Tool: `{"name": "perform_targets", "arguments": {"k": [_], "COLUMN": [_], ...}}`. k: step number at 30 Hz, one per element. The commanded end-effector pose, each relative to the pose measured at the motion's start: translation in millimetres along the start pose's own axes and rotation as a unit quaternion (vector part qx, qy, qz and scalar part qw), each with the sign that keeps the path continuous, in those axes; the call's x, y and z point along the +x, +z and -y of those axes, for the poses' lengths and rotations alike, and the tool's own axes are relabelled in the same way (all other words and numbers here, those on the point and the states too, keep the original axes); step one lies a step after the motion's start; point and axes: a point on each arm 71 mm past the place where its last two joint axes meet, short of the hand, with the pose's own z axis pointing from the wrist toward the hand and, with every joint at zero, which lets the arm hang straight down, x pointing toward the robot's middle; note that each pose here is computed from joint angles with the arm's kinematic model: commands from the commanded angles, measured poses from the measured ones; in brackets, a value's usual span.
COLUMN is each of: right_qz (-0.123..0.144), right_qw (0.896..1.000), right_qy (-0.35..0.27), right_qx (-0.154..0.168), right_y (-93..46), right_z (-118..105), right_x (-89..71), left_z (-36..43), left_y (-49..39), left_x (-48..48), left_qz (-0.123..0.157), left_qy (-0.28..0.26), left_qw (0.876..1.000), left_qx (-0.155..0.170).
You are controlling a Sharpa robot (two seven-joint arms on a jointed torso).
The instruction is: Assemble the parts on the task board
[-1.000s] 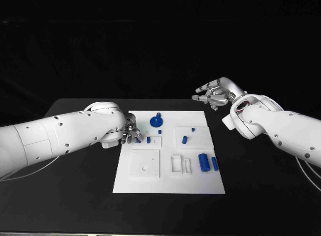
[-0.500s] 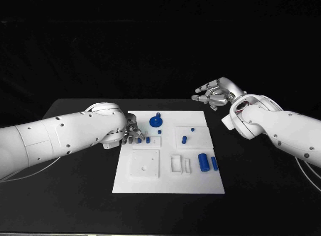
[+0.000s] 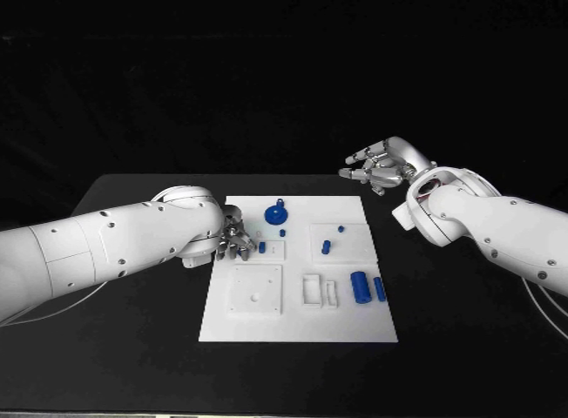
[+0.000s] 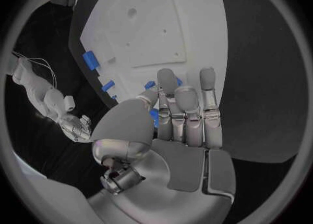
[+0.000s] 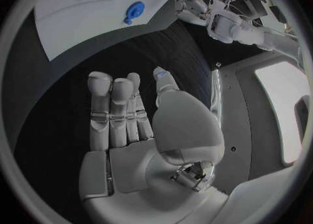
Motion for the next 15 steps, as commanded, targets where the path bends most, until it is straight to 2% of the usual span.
{"name": "perform_targets", "arguments": {"k": [1, 15], "right_qz": [-0.004, -0.004], "right_qw": [1.000, 1.000], "right_qy": [-0.002, -0.002], "right_qx": [-0.006, -0.006], "right_y": [-0.1, -0.1], "right_z": [-1.0, -0.6], "right_x": [0.8, 1.0], "left_z": [-0.9, -5.2], "left_y": [0.6, 0.9], "left_x": [2.1, -1.5], "left_qz": [-0.007, 0.009], "left_qy": [0.002, -0.006], "left_qw": [1.000, 1.000], "left_qx": [-0.002, -0.005]}}
